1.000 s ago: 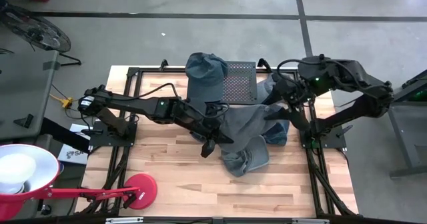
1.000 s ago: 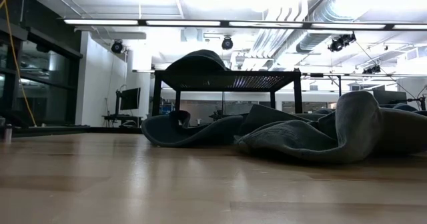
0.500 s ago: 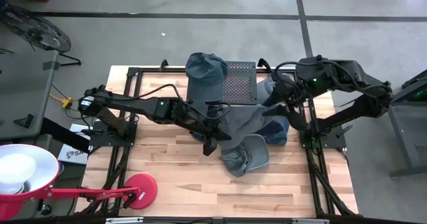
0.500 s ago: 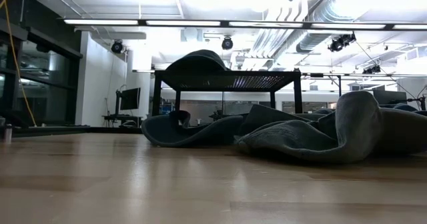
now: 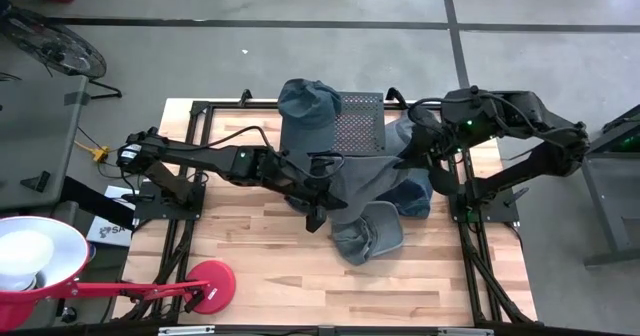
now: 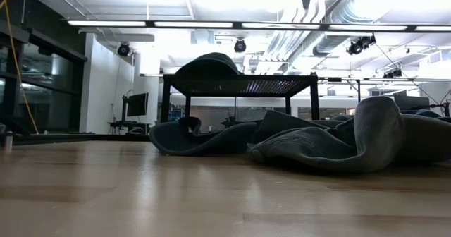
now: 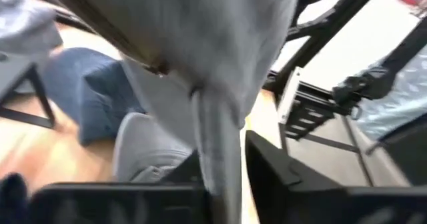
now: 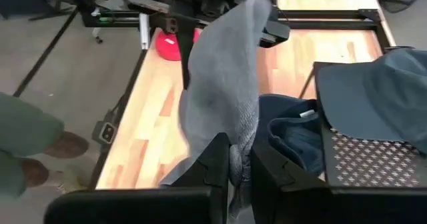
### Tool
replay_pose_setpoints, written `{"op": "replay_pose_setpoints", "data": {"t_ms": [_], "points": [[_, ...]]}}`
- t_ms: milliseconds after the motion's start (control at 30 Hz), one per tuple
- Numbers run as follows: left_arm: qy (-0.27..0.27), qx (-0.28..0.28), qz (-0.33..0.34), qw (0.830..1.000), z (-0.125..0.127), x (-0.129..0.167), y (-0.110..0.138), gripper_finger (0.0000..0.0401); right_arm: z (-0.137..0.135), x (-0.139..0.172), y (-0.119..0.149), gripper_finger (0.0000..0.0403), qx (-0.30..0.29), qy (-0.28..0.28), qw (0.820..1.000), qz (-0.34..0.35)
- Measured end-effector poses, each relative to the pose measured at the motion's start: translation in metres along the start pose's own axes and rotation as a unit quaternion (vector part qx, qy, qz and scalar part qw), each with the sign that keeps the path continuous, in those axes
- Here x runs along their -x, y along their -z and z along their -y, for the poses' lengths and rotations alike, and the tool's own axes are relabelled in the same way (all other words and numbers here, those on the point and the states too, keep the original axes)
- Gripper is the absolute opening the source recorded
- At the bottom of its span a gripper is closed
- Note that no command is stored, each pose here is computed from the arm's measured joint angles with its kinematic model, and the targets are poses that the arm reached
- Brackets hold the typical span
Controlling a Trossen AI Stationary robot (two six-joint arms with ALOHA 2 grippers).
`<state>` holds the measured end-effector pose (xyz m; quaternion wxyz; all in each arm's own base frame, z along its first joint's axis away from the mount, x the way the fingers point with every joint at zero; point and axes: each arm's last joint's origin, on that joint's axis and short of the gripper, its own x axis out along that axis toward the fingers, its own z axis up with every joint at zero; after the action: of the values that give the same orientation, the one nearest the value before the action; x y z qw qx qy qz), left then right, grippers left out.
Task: Pick & Place hat
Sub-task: Put the bottom left gray cap on the shelf
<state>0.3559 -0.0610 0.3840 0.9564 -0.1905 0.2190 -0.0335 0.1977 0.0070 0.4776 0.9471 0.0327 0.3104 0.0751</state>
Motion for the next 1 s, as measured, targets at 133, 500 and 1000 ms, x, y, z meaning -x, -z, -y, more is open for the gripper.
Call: {"op": "replay_pose_setpoints", "data": {"t_ms": [133,500,1000], "points": [[-0.026,-0.017,0.009,0.999,-0.002,0.0,0.0,0.0131,0.002,0.0,0.0,0.0022,-0.006,0.027,1.0,0.001],[-0.134,-0.025,0.036,0.99,-0.007,0.047,-0.009,0.0219,0.009,0.001,-0.005,0.0022,-0.021,0.061,0.997,0.03],[-0.23,-0.103,0.094,0.963,-0.009,0.141,-0.02,0.022,0.055,0.005,-0.01,0.0022,-0.077,0.088,0.991,0.061]]}}
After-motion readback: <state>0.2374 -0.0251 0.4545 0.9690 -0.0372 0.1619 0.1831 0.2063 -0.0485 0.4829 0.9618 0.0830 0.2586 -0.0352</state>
